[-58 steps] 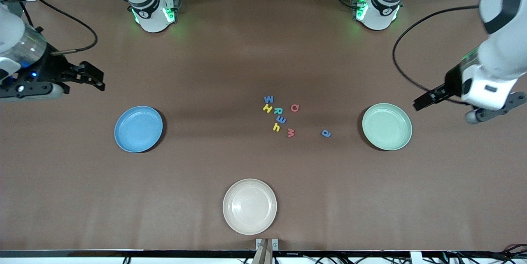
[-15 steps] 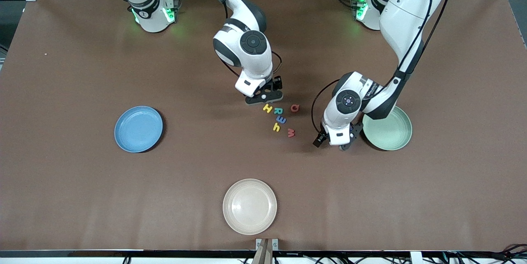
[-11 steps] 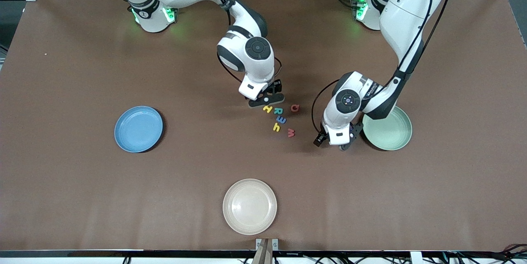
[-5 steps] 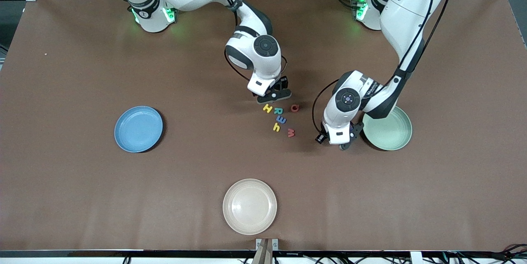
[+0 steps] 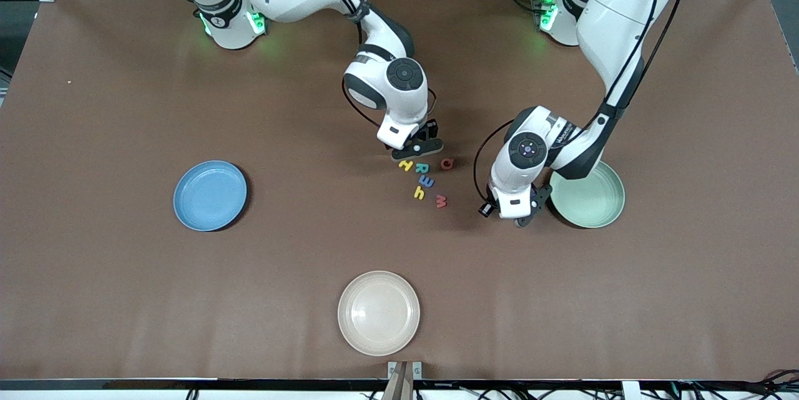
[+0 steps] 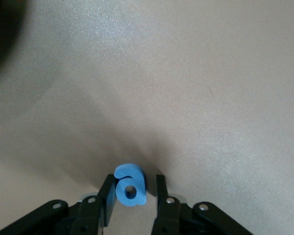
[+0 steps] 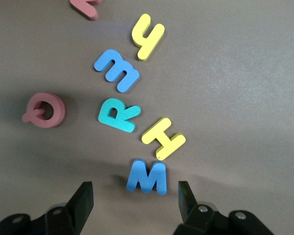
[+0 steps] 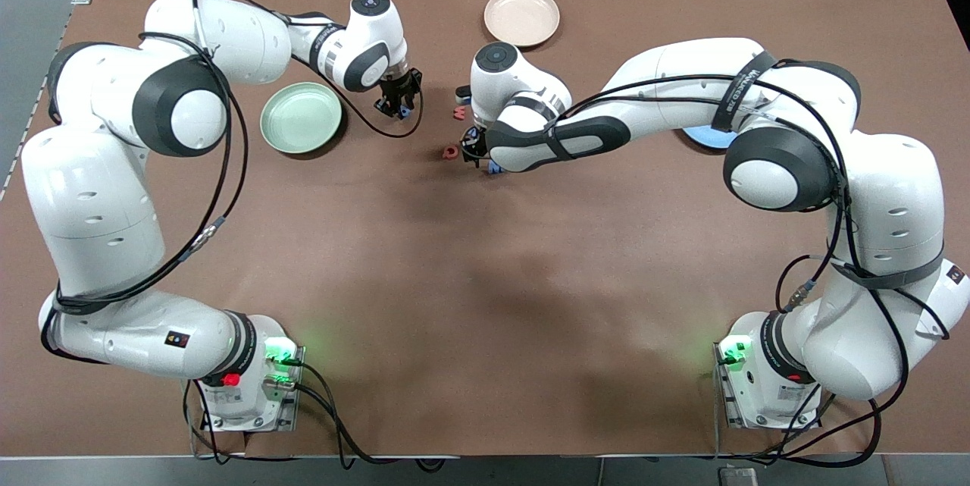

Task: Sort uppercase to blue plate, lowercase to green plate
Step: 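Drop the 'a' on the green plate while the right gripper grasps the blue 'M'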

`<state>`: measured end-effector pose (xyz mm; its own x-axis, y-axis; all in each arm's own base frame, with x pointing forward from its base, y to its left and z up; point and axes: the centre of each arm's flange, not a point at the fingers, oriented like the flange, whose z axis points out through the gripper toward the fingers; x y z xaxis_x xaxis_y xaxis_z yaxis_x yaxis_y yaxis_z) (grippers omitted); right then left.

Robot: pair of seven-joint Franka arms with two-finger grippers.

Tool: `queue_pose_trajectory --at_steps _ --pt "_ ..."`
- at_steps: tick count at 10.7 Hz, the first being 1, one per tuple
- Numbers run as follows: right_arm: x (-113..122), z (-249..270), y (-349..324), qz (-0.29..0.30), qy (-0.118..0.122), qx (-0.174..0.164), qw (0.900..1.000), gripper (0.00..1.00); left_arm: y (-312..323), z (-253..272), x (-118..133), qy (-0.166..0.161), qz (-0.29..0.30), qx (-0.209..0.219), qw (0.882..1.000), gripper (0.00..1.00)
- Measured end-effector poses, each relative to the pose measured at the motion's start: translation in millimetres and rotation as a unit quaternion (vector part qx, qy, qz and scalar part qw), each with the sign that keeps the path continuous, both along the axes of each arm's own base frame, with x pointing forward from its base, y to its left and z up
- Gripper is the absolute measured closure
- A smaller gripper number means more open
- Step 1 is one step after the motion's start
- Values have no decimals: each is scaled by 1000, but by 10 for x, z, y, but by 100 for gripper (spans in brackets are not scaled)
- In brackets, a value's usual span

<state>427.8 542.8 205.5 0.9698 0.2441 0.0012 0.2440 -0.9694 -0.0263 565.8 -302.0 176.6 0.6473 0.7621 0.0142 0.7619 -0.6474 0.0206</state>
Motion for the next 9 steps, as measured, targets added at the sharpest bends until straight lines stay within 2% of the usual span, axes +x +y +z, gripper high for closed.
queue_pose_trajectory --at_steps 4,6,9 --pt "9 -121 -34 8 -4 -12 1000 22 -1 9 -2 -1 -14 1 1000 73" --pt "17 -131 -41 8 -5 -13 1000 26 17 15 -1 2 -38 5 999 73" --pt "7 -206 -52 7 -1 -16 1000 27 177 182 33 23 -89 28 995 73"
